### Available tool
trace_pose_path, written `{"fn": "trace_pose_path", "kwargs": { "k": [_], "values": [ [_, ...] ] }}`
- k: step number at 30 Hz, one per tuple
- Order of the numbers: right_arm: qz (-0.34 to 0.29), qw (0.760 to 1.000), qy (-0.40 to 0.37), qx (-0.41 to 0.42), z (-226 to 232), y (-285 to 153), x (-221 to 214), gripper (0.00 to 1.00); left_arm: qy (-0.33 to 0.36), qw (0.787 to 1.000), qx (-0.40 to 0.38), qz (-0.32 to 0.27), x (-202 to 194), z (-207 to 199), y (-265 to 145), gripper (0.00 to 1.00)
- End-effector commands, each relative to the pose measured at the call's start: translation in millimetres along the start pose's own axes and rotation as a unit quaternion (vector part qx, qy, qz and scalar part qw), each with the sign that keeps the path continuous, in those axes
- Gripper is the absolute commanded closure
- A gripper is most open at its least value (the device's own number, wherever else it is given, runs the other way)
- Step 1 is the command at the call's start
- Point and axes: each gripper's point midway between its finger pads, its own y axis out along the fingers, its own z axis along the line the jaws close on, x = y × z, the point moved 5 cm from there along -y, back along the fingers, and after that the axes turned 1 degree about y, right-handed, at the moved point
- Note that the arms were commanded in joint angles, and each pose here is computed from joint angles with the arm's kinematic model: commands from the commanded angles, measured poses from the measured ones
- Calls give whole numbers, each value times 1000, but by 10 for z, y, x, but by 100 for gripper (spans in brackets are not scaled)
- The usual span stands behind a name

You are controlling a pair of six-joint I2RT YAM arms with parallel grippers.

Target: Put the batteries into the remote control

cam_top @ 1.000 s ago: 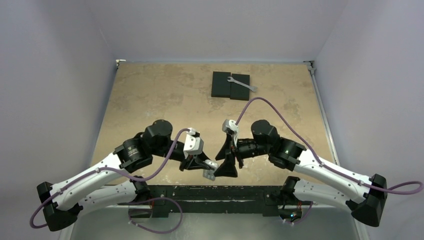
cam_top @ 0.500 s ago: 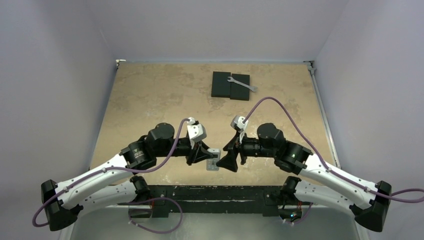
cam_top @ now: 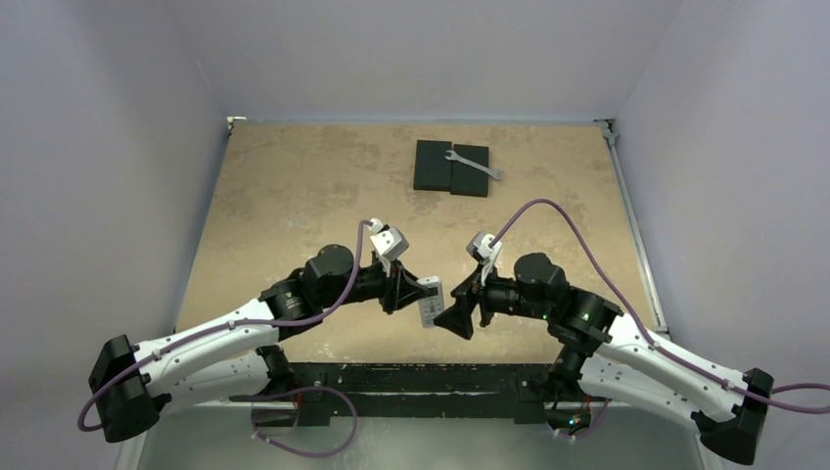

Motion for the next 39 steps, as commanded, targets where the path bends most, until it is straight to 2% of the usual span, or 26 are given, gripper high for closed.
{"fn": "trace_pose_path", "kwargs": {
  "k": [1, 8, 18, 23, 39],
  "values": [
    [-21, 1000, 15, -10, -18, -27, 22, 13, -19, 998, -7, -65, 176, -3, 90, 100],
    [-41, 999, 31, -14, -16, -54, 43, 12, -55, 995, -15, -81, 105, 125, 198, 100],
    [-71, 994, 50, -63, -140, -89, 65, 10, -133, 987, 42, -82, -56, 636, 223, 100],
    [-72, 994, 52, -71, -167, -66, 57, 8, -169, 982, 48, -75, -211, 761, 269, 100],
    [-73, 994, 48, -70, -185, 25, 81, 6, -205, 974, 91, -36, -636, 1061, 367, 100]
  ]
}}
